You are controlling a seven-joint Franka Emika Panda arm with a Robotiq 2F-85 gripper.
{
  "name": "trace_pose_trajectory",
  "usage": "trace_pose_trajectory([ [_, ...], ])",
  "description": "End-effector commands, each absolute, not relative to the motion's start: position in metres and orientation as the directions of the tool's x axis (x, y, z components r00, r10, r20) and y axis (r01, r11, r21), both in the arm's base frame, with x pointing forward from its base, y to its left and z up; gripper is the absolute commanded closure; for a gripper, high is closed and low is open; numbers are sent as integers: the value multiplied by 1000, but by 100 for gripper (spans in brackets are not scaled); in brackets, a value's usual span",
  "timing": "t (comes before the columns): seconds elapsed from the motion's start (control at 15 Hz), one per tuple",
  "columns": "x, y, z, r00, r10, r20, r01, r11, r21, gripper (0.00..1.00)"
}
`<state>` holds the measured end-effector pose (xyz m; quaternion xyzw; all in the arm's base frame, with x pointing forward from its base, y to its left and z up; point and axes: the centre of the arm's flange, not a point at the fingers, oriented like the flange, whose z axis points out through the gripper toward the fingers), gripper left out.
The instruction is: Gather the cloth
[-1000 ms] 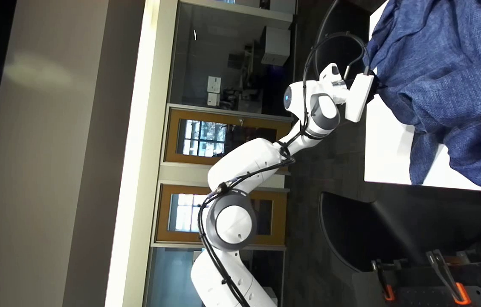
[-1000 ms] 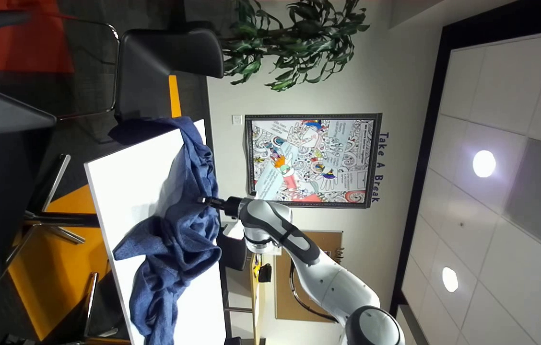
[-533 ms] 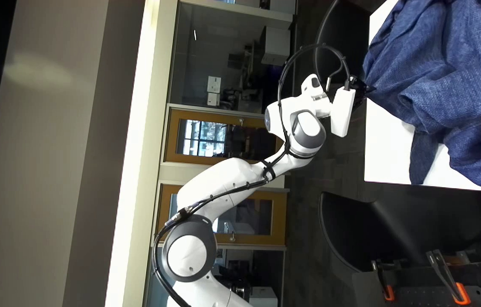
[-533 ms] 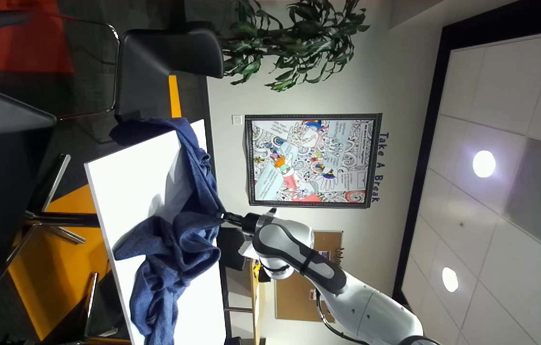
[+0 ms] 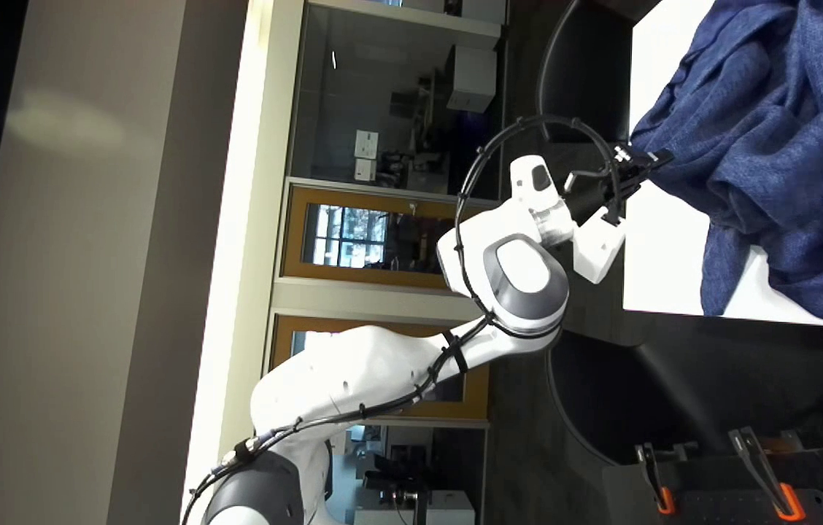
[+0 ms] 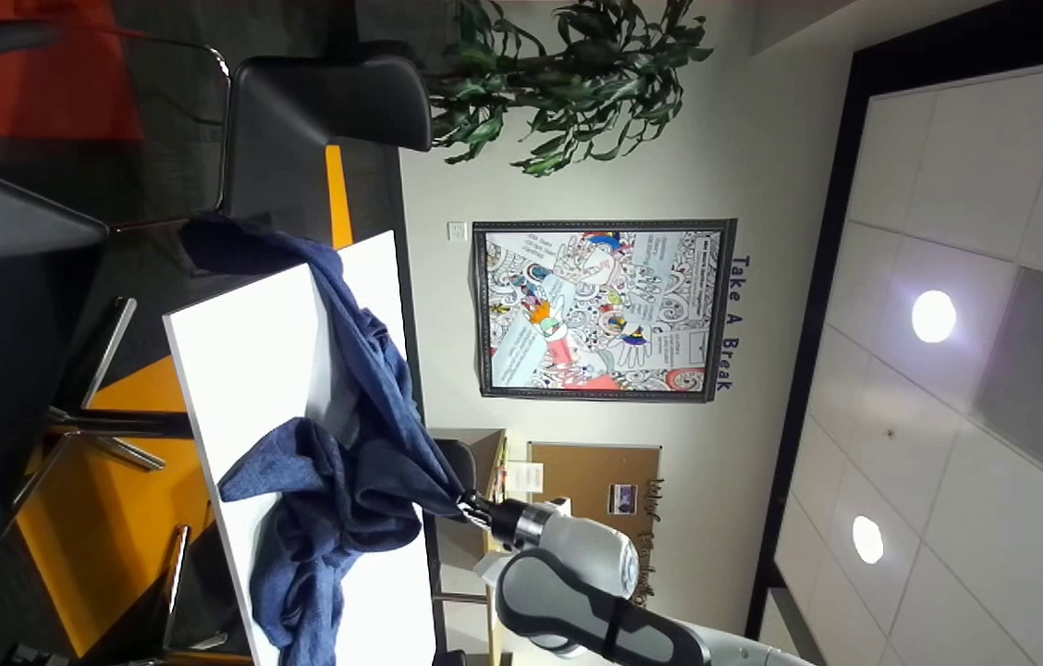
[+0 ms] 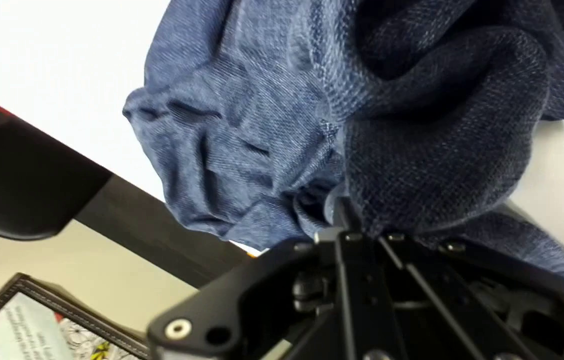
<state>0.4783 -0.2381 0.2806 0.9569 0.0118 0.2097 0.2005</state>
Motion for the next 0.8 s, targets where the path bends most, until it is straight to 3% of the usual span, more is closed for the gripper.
trace_pose_trajectory([
  [0.0,429,-239,291,882,-16,471,-209,-909,360,100],
  [0.4,454,-263,261,882,-128,453,-253,-940,227,100],
  [0.47,459,-260,254,883,-159,442,-270,-942,200,73],
  [0.6,466,-249,247,883,-189,430,-283,-945,163,66],
  [0.73,473,-237,247,885,-191,425,-276,-949,149,50],
])
